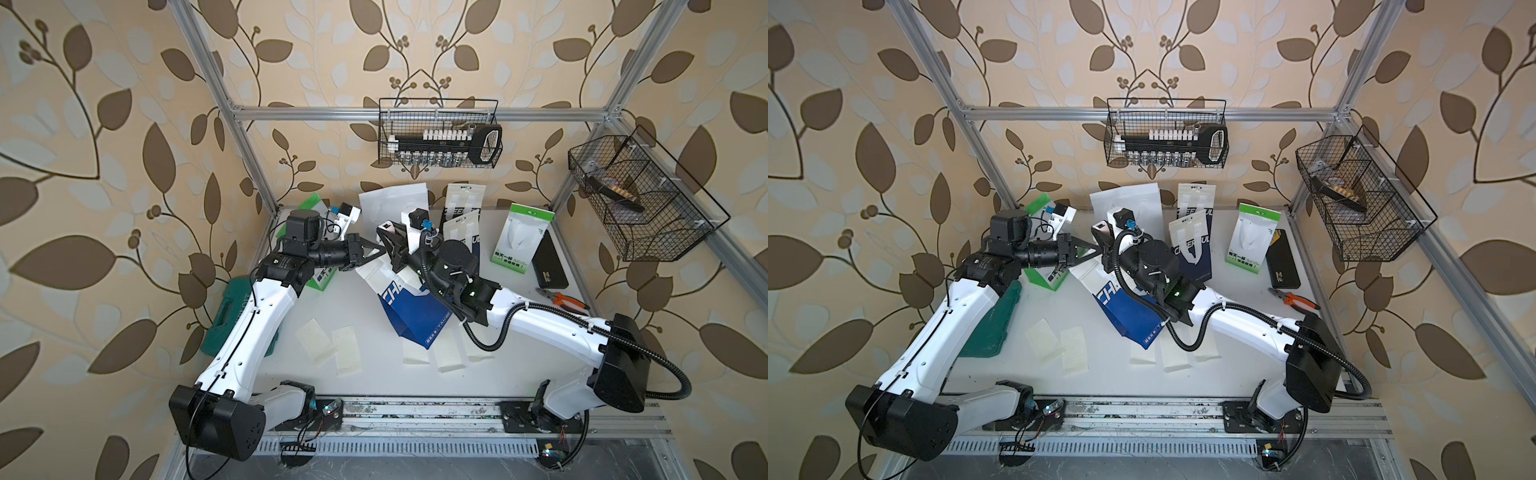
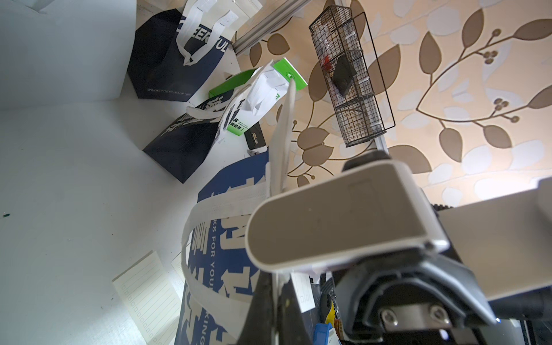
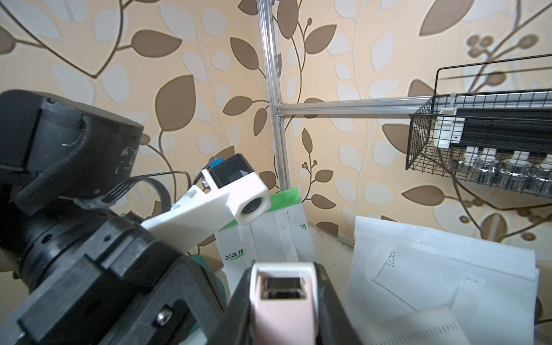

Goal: Staple the receipts to the bags
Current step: Place the stapler in the takeout bag, then staple the receipt to the takeout bag.

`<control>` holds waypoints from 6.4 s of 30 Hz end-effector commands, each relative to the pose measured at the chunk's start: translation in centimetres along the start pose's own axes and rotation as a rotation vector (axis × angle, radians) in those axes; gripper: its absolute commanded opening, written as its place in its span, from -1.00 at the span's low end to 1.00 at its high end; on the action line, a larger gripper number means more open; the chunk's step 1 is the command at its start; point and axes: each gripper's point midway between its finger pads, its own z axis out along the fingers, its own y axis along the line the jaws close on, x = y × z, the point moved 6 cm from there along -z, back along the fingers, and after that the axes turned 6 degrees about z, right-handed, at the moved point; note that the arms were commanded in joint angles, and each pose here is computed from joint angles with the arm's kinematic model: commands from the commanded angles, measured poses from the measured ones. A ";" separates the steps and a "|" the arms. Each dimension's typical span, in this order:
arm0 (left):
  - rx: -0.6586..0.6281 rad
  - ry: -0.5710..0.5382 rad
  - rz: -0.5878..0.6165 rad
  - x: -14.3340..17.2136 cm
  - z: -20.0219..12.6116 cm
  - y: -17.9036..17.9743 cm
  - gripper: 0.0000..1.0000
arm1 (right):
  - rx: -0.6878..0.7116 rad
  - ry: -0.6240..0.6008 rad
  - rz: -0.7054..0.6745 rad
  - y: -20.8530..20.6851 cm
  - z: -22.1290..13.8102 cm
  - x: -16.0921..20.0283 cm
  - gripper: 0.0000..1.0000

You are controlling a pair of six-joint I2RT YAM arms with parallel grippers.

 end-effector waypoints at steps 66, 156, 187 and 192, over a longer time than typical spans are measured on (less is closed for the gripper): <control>-0.174 -0.098 0.331 1.1 -2.3 -4.7 -1.00 | 0.015 0.118 0.027 3.4 -3.5 -2.9 -1.00; 0.093 0.044 0.890 4.4 -2.6 -8.5 -1.00 | -0.286 0.586 -0.005 1.9 -12.1 -7.4 0.64; 0.128 0.167 0.956 7.3 -1.1 -10.0 -1.00 | -0.854 0.869 -0.178 3.0 -10.5 -2.1 0.74; 0.168 0.205 0.966 8.0 -1.3 -10.4 -1.00 | -0.796 0.905 -0.263 2.4 -10.3 -2.3 0.76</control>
